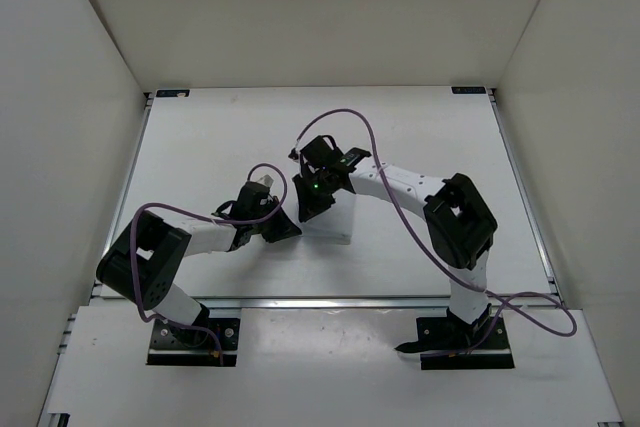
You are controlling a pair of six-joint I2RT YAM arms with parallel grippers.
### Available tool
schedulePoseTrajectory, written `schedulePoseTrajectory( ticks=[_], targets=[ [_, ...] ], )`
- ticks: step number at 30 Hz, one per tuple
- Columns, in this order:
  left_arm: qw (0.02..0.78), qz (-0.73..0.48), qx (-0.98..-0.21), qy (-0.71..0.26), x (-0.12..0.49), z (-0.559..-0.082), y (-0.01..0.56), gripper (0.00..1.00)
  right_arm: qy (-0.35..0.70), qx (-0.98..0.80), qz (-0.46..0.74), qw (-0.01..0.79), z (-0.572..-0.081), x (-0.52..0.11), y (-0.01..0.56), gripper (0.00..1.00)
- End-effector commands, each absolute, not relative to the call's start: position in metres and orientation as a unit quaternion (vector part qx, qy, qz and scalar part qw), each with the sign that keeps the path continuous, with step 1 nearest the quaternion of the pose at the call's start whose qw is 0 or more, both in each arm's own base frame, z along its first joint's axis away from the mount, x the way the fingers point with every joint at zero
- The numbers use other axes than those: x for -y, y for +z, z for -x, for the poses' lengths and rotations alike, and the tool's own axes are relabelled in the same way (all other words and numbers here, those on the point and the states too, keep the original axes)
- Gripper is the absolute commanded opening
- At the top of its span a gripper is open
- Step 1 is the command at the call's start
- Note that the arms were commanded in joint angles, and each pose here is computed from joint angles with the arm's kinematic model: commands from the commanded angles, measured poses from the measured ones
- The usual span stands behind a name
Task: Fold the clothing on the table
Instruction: Fold the skirt
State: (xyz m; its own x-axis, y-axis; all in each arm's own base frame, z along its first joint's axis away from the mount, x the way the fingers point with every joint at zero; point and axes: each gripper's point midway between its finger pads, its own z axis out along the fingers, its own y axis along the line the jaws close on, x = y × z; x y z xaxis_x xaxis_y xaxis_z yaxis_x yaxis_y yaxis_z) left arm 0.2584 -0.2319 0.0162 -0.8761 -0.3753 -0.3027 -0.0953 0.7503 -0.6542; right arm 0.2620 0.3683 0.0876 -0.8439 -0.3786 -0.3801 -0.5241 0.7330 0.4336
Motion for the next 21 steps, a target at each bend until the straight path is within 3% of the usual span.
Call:
schedulePoseTrajectory(
  ticks=[1,5,11,14,21],
  targets=[
    [0.215,0.126,-0.914,-0.320,0.224,-0.254,0.015,0.02,0.299,-0.911,0.253,0.124,-0.265,-0.385,0.087,0.00],
    [0.212,0.127,-0.912,-0.328,0.226,-0.253,0.017,0.15,0.311,-0.911,0.256,0.093,-0.253,-0.386,0.075,0.00],
    [0.212,0.137,-0.905,-0.342,0.217,-0.250,0.023,0.37,0.313,-0.912,0.244,0.102,-0.263,-0.385,0.080,0.15],
    [0.218,0.141,-0.898,-0.355,0.214,-0.251,0.034,0.41,0.312,-0.912,0.236,0.125,-0.273,-0.382,0.097,0.26],
    [0.245,0.150,-0.884,-0.368,0.199,-0.249,0.062,0.48,0.354,-0.893,0.198,0.192,-0.290,-0.366,0.162,0.34]
  ],
)
